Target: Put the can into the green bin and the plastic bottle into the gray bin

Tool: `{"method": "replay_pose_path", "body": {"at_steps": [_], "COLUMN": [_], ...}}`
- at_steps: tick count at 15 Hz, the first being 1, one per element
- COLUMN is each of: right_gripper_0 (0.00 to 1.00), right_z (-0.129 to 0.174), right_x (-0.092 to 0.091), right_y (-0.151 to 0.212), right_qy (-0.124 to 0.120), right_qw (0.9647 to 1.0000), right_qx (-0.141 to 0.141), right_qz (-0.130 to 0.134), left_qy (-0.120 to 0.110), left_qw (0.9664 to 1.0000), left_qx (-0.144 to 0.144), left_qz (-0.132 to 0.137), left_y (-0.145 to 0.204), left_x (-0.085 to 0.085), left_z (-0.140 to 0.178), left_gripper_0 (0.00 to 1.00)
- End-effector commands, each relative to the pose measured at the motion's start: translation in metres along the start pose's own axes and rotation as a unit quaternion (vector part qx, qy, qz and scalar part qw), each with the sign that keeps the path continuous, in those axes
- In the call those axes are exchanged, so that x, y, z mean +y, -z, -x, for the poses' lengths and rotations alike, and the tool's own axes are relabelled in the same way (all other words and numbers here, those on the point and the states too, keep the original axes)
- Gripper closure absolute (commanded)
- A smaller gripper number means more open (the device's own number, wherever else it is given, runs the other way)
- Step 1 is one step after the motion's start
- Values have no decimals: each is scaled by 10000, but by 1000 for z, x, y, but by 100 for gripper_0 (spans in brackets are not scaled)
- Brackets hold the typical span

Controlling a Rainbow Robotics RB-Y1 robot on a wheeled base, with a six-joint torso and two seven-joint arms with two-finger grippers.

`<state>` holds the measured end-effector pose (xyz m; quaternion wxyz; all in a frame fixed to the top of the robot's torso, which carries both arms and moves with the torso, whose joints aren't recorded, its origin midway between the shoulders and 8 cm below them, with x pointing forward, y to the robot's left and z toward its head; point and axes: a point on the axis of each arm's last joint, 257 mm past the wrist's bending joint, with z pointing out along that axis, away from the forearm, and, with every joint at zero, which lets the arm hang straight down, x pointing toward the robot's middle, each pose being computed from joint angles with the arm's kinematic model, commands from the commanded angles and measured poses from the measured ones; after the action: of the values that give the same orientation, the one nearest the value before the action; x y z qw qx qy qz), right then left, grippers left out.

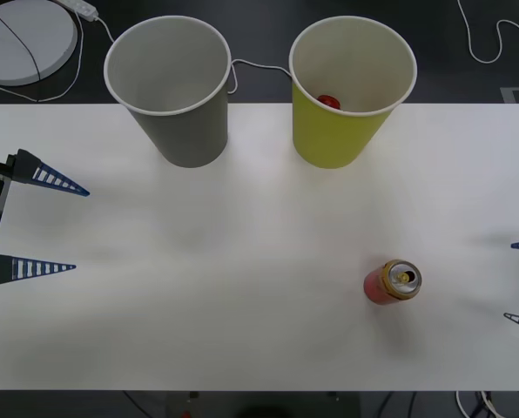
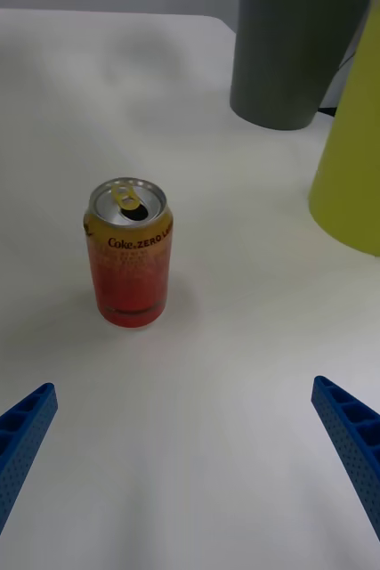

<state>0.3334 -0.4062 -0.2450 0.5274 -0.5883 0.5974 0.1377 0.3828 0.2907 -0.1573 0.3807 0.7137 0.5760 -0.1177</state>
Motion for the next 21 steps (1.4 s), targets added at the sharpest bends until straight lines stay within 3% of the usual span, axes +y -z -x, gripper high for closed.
{"method": "replay_pose_path", "body": {"at_steps": [1, 5, 8, 11, 21], "right_gripper_0": [0, 0, 0, 0, 0], "right_z": [-8, -6, -10, -24, -13], "right_x": [4, 14, 22, 28, 50], "right_y": [-9, -27, -36, -43, -99], "right_qy": [-148, -249, -34, -19, -461], "right_qw": [9998, 9991, 9989, 9987, 9933], "right_qx": [-90, -318, -400, -391, -950], "right_qz": [-74, -152, -238, -339, -474], "left_qy": [0, 0, 0, 0, 0], "left_qw": [10000, 10000, 10000, 10000, 10000], "left_qx": [0, 0, 0, 0, 0], "left_qz": [0, 0, 0, 0, 0], "left_y": [0, 0, 0, 0, 0], "left_x": [0, 0, 0, 0, 0], "left_z": [0, 0, 0, 0, 0], "left_gripper_0": [0, 0, 0, 0, 0]}}
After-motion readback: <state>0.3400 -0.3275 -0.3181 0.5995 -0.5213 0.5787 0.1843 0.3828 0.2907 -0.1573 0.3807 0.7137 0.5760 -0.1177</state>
